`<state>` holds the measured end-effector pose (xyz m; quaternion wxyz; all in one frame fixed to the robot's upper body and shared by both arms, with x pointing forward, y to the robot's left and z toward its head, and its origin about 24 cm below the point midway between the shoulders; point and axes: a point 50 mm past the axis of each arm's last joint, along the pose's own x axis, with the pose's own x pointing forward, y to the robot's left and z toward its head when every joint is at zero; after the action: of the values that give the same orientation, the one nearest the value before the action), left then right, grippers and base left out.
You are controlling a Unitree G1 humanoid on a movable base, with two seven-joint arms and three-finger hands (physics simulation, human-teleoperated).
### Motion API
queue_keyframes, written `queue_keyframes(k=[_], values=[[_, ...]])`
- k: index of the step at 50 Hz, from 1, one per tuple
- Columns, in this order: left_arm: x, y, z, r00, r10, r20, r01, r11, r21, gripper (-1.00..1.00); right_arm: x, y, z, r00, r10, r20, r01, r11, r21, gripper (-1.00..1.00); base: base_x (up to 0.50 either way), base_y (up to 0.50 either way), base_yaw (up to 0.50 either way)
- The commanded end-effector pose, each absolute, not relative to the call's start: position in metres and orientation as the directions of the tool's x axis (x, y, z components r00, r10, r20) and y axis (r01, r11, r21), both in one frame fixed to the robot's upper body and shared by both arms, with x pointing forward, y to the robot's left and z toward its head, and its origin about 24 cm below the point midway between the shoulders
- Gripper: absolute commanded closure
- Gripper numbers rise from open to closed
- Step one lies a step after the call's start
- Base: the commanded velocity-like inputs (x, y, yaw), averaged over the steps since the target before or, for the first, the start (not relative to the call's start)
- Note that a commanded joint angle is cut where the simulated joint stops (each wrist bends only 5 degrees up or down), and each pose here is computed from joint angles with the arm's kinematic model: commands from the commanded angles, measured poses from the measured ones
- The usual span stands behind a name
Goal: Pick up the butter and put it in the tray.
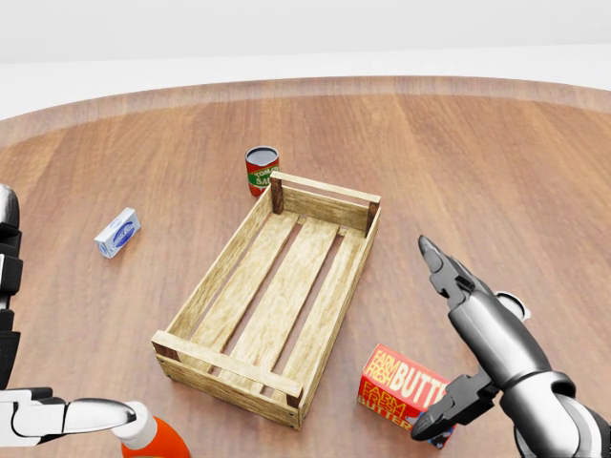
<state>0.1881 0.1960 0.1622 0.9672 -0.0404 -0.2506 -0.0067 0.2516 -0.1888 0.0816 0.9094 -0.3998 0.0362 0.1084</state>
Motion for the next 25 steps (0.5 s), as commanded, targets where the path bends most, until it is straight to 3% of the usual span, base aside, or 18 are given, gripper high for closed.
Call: queue_keyframes(k=[1, 25], values=[[0.188, 0.196, 0.163, 0.873, 0.009, 0.488, 0.031, 0.997, -0.075, -1.0, 0.26, -0.198, 0.065, 0.967, 0.138, -0.216, -0.253, 0.661, -0.707, -1.0, 0.0, 0.0, 0.0], [0.19, 0.196, 0.16, 0.879, 0.008, 0.477, 0.031, 0.997, -0.075, -1.0, 0.264, -0.199, 0.027, 0.923, 0.089, -0.375, -0.353, 0.583, -0.732, -1.0, 0.0, 0.0, 0.0]])
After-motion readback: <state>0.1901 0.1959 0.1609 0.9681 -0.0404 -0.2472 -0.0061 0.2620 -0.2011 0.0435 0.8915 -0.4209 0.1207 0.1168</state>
